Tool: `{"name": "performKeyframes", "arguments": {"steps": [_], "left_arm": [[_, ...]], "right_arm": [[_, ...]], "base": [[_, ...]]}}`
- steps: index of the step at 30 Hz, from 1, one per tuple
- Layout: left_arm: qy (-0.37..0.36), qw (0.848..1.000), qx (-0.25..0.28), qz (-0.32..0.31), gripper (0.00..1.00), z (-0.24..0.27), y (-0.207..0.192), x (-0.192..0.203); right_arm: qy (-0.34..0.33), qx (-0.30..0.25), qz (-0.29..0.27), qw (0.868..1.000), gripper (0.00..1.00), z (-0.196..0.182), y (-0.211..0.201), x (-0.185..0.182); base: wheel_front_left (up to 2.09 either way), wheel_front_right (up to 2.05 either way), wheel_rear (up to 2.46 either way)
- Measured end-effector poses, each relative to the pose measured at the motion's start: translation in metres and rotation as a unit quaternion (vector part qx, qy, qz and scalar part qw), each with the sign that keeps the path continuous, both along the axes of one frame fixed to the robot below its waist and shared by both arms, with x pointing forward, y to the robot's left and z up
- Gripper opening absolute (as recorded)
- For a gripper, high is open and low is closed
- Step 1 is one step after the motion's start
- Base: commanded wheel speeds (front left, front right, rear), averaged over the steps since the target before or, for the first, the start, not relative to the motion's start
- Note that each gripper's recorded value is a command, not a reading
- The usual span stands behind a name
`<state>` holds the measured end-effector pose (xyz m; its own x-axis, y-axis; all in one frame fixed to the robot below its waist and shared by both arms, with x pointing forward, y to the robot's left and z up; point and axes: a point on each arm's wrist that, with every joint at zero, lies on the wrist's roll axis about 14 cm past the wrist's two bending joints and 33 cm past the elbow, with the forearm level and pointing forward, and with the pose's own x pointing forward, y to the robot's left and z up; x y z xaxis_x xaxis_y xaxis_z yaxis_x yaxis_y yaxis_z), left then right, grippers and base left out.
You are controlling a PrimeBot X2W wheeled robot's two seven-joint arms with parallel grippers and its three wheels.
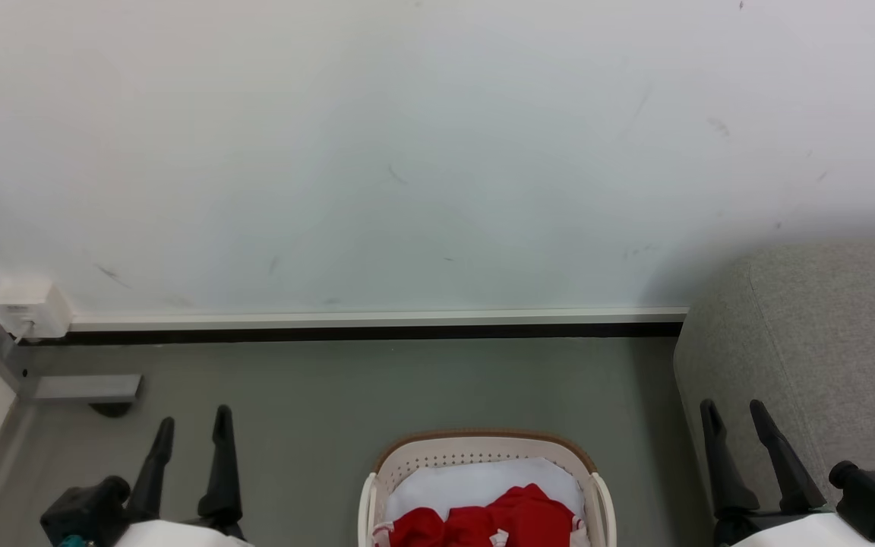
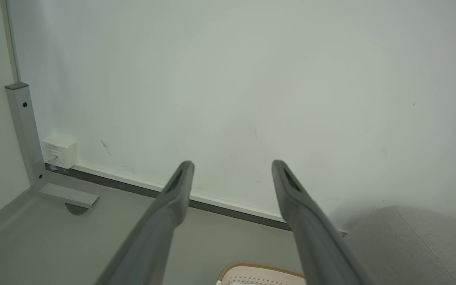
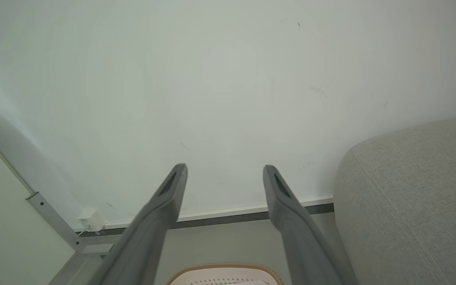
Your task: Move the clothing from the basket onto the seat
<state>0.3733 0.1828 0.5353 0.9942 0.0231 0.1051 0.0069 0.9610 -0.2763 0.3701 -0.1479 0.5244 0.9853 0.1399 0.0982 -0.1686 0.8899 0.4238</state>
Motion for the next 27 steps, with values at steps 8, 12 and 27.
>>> {"name": "performKeyframes", "arguments": {"steps": [8,12,27], "left_arm": [[-0.014,0.999,0.038,0.0,1.0,0.005,-0.002,-0.001],[-0.023,0.998,0.056,0.0,1.0,0.009,-0.004,-0.002],[-0.054,0.992,0.115,0.0,1.0,0.023,-0.008,-0.003]], "right_arm": [[-0.016,-0.032,0.003,0.999,1.0,0.004,0.003,-0.001],[-0.03,-0.047,0.004,0.998,1.0,0.011,0.004,-0.002],[-0.054,-0.092,0.01,0.994,1.0,0.017,0.011,-0.006]], "base": [[0.0,0.0,0.0],[0.0,0.0,0.0],[0.0,0.0,0.0]]}}
